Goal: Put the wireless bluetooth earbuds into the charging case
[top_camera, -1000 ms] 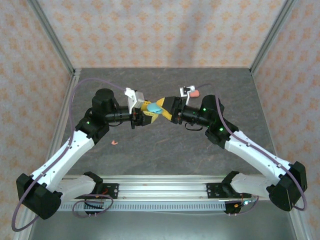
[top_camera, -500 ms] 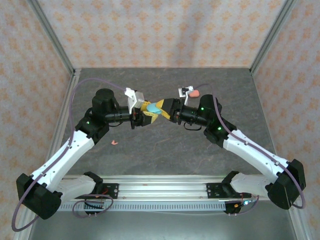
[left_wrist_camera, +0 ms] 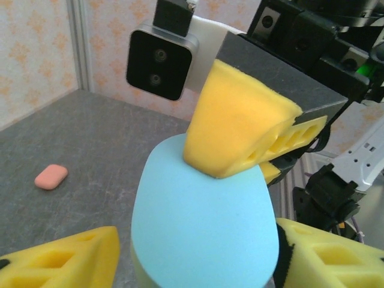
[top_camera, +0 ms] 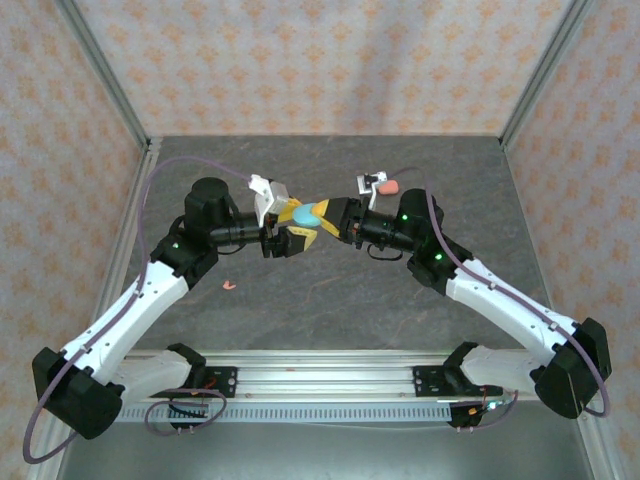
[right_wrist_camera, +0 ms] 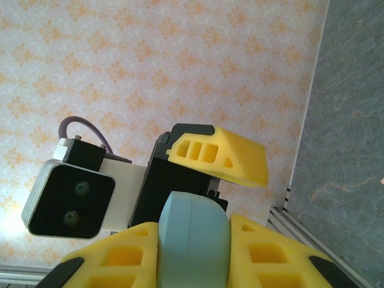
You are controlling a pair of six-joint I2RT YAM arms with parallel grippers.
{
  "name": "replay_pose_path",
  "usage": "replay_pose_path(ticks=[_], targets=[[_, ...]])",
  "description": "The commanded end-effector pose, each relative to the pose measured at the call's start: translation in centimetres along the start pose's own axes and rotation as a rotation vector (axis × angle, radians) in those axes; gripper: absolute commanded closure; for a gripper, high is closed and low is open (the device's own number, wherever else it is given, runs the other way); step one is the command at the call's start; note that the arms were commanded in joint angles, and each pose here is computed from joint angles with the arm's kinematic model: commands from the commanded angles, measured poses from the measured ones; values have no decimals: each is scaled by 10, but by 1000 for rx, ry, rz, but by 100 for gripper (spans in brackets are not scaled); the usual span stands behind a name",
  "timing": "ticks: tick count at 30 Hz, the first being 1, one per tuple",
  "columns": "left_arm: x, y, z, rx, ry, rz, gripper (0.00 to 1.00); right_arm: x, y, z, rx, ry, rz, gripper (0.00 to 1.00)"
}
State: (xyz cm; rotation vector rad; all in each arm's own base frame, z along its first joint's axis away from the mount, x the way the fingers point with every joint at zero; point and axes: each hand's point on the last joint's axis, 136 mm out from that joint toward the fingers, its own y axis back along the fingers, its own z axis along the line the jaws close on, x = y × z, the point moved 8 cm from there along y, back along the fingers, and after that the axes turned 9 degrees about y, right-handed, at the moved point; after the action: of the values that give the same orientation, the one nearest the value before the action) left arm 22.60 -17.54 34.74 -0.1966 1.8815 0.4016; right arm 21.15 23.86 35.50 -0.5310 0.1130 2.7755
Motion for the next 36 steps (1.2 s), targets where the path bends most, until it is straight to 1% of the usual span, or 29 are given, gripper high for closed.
replay_pose_path(ticks=[1,5,7,10,13,18,21,27,29,31,36], targets=[[-13,17,-10,-68,-58,-27,30,-6,3,0,0,14,-56,79],[-10,36,-9,-186,-70,-23,21,-11,6,-25,132,-6,-90,82],[-6,46,-8,-252,-66,-12,19,-13,7,-37,192,-8,-103,83],[3,60,-2,-390,-47,18,16,-17,4,-59,281,-5,-115,83],[14,68,6,-504,-14,55,15,-22,-6,-88,381,4,-111,82],[33,76,19,-640,61,78,11,-36,-42,-137,456,18,-33,83],[43,76,23,-662,96,83,10,-44,-71,-173,477,13,25,86],[60,74,29,-676,143,93,9,-59,-126,-228,416,-34,103,89],[64,75,30,-686,147,94,9,-61,-139,-246,408,-52,115,90],[68,75,32,-694,155,93,9,-60,-148,-265,421,-61,126,90],[75,73,36,-696,173,99,8,-56,-152,-308,513,-78,146,89]])
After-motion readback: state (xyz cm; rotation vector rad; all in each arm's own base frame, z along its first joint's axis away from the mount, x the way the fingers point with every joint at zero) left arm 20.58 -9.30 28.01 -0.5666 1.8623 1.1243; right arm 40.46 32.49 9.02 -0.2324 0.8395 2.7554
